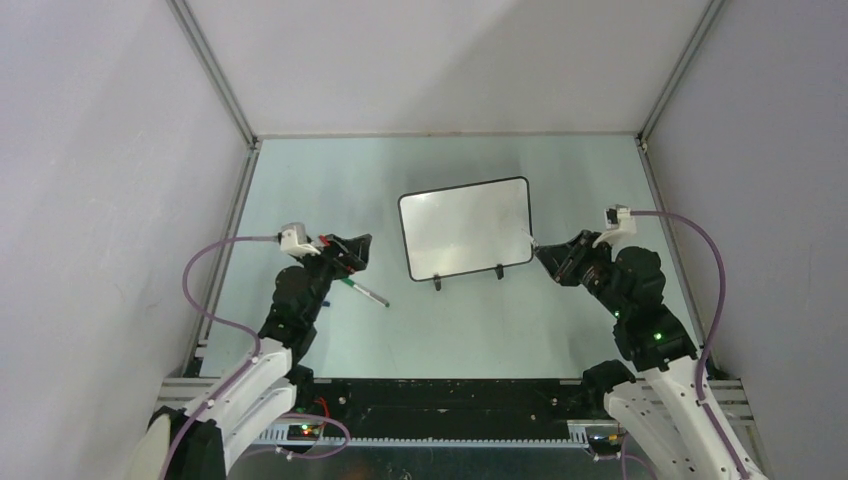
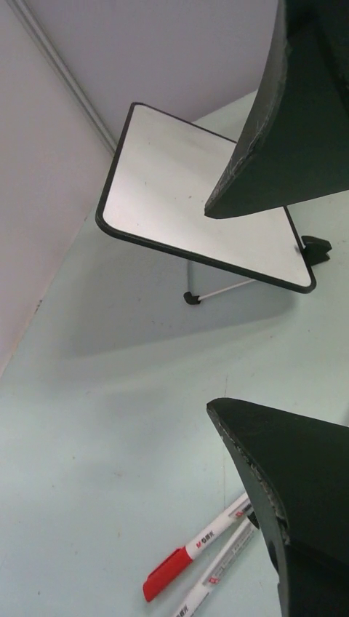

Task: Write a sentence on the whiteboard
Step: Hold the whiteboard on the whiteboard stand.

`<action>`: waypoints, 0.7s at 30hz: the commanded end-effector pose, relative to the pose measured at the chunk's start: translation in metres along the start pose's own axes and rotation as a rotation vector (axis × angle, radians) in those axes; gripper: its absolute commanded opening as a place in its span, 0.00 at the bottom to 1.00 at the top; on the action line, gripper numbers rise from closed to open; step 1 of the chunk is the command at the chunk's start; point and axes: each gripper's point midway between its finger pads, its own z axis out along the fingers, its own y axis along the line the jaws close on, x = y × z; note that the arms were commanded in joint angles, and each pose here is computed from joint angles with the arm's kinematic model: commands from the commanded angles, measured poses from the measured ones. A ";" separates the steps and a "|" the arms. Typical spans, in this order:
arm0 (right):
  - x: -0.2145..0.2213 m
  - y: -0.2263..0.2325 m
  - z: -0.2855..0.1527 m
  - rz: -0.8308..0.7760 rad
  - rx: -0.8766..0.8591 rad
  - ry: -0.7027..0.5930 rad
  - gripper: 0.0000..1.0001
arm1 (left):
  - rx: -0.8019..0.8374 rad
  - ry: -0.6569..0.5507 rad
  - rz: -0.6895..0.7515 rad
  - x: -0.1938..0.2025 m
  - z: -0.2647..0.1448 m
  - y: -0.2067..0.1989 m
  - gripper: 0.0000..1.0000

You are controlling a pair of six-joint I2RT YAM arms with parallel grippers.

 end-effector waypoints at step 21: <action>-0.076 0.073 0.045 -0.165 -0.140 -0.037 0.00 | 0.077 -0.025 0.077 0.018 0.022 0.004 0.99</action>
